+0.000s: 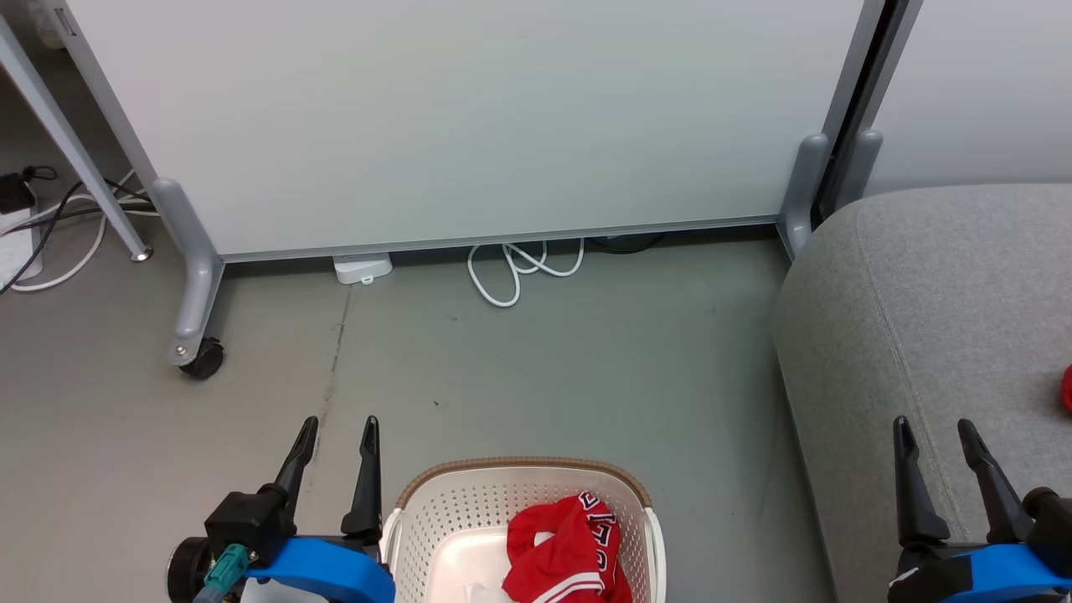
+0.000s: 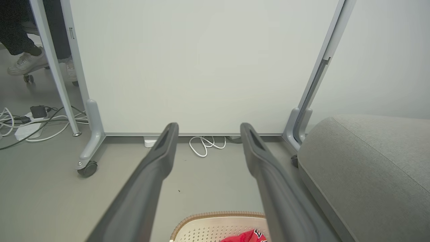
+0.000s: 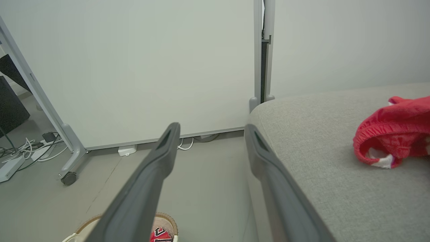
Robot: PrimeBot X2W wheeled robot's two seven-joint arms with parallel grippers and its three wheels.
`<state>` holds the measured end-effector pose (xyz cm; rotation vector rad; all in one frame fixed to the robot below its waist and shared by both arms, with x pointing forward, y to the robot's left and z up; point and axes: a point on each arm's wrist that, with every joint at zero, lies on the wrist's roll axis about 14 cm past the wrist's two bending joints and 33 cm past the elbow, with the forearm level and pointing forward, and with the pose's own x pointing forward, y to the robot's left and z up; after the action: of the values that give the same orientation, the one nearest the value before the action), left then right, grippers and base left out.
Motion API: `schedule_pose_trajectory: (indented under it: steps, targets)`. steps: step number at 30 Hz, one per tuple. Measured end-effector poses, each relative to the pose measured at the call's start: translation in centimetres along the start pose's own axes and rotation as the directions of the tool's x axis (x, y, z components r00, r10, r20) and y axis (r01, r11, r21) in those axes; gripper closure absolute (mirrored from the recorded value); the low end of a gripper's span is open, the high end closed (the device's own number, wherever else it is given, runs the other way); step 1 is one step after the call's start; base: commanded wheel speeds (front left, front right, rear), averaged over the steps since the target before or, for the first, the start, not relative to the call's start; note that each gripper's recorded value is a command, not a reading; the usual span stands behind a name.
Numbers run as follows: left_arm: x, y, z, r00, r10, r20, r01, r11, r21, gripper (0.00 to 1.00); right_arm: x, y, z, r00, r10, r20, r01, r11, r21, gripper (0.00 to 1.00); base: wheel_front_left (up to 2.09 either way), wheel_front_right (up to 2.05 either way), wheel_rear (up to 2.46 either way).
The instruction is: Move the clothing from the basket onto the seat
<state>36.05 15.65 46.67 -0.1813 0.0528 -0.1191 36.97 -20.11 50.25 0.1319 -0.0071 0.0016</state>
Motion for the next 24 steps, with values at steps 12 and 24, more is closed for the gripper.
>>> schedule_pose_trajectory:
  steps: [12, 24]
  targets:
    - [1.8, -1.2, -1.0, 0.998, -0.045, -0.033, 0.044, 0.999, -0.005, 0.0, 0.8, 0.4, -0.9, 1.0, 0.01, -0.022, -0.01, 1.0, 0.003, 0.0, 0.0, 0.0, 0.0]
    - [5.2, -4.8, -5.8, 0.97, -0.172, -0.173, 0.17, 0.985, -0.026, 0.0, 3.2, 1.4, -2.1, 0.998, 0.041, -0.044, -0.041, 0.999, 0.009, 0.0, 0.0, 0.0, 0.0]
